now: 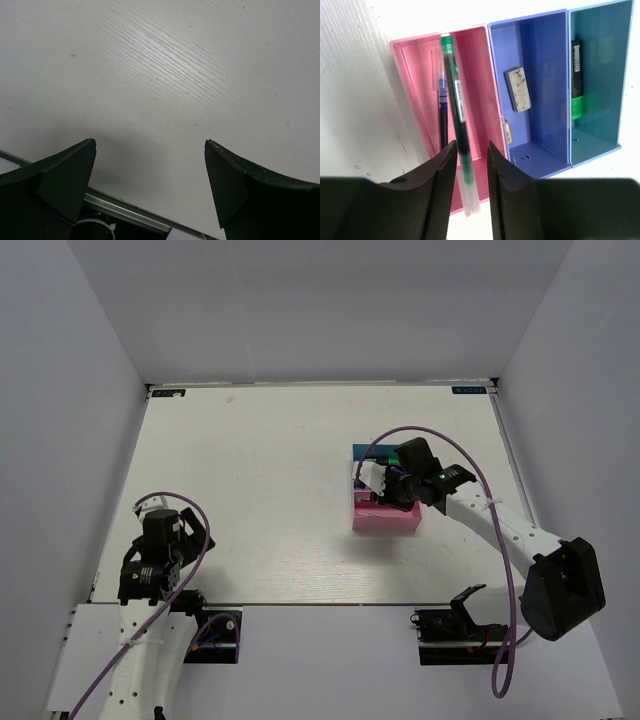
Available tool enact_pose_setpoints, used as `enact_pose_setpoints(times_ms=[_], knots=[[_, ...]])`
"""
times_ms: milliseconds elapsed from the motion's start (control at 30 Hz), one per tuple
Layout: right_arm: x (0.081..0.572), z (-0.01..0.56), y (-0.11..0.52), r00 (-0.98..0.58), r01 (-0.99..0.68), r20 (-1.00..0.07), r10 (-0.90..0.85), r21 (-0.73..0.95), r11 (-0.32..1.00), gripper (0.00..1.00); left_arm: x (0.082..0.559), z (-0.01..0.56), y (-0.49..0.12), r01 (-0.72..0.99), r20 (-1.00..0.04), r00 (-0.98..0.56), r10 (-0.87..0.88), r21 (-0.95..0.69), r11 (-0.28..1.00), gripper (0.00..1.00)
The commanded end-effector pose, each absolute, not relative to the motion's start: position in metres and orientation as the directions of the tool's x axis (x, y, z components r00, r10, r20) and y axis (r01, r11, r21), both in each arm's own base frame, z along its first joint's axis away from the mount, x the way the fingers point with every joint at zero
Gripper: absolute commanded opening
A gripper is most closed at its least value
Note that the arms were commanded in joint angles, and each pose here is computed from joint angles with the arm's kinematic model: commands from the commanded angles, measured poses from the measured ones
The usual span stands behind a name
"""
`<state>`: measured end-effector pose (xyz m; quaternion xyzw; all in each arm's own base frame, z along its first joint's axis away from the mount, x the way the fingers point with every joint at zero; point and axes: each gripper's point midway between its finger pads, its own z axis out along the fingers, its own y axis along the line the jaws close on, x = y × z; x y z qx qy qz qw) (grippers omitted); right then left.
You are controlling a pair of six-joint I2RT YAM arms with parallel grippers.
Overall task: Sort the stationery into containers
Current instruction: Place the pen in the storage box, then reset both arms
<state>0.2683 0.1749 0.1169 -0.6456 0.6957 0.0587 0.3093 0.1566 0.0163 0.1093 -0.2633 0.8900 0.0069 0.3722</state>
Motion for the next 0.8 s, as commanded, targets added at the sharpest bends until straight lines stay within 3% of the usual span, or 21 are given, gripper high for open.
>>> enact_pose_setpoints(times_ms=[0,300,333,400,433,467,500,533,567,600,633,667,700,733,767], knots=[[0.273,0.128,0.177,0.013,-0.930,-0.534,-0.845,-0.318,0.186,0.34,0.159,0.109,0.015,-0.469,-0.666,-0.583,-0.465,-0.192,0.862,1.00],[0.275,0.124,0.176,-0.006,-0.931,-0.538,-0.843,-0.305,0.200,0.39,0.158,0.107,0.015,-0.472,-0.660,-0.589,-0.466,-0.187,0.861,1.00],[0.277,0.128,0.176,-0.006,-0.926,-0.544,-0.839,-0.313,0.210,0.36,0.159,0.108,0.015,-0.470,-0.663,-0.586,-0.465,-0.190,0.862,1.00],[0.283,0.134,0.178,-0.076,-0.908,-0.583,-0.809,-0.295,0.298,0.00,0.159,0.108,0.014,-0.466,-0.660,-0.590,-0.464,-0.191,0.864,1.00],[0.293,0.148,0.175,-0.106,-0.873,-0.598,-0.795,-0.326,0.362,0.00,0.160,0.107,0.013,-0.463,-0.659,-0.591,-0.465,-0.194,0.865,0.98],[0.302,0.161,0.177,-0.237,-0.811,-0.681,-0.693,-0.254,0.527,0.00,0.159,0.106,0.013,-0.457,-0.658,-0.596,-0.460,-0.193,0.868,0.84],[0.307,0.173,0.177,-0.275,-0.768,-0.716,-0.641,-0.237,0.595,0.00,0.165,0.110,0.005,-0.414,-0.663,-0.600,-0.449,-0.223,0.882,0.62],[0.316,0.191,0.175,-0.288,-0.711,-0.762,-0.581,-0.236,0.663,0.00,0.166,0.109,0.001,-0.392,-0.660,-0.607,-0.442,-0.235,0.890,0.26],[0.318,0.202,0.178,-0.349,-0.664,-0.799,-0.490,-0.158,0.731,0.00,0.168,0.108,-0.003,-0.364,-0.660,-0.618,-0.428,-0.243,0.899,0.00],[0.315,0.204,0.176,-0.410,-0.633,-0.799,-0.440,-0.098,0.768,0.00,0.175,0.113,-0.012,-0.317,-0.665,-0.615,-0.424,-0.284,0.905,0.00],[0.312,0.203,0.175,-0.477,-0.592,-0.788,-0.389,-0.038,0.805,0.16,0.175,0.112,-0.021,-0.266,-0.654,-0.640,-0.405,-0.306,0.914,0.00],[0.318,0.216,0.173,-0.485,-0.555,-0.800,-0.352,-0.029,0.831,0.49,0.176,0.112,-0.029,-0.226,-0.644,-0.656,-0.394,-0.330,0.916,0.00],[0.313,0.213,0.173,-0.536,-0.523,-0.785,-0.312,0.018,0.852,0.62,0.180,0.114,-0.033,-0.205,-0.647,-0.656,-0.389,-0.343,0.917,0.07],[0.313,0.215,0.172,-0.540,-0.516,-0.785,-0.303,0.024,0.856,0.75,0.180,0.115,-0.041,-0.169,-0.632,-0.677,-0.377,-0.364,0.916,0.26],[0.314,0.221,0.166,-0.535,-0.485,-0.793,-0.290,0.008,0.874,0.90,0.181,0.117,-0.050,-0.127,-0.622,-0.692,-0.366,-0.395,0.910,0.52]])
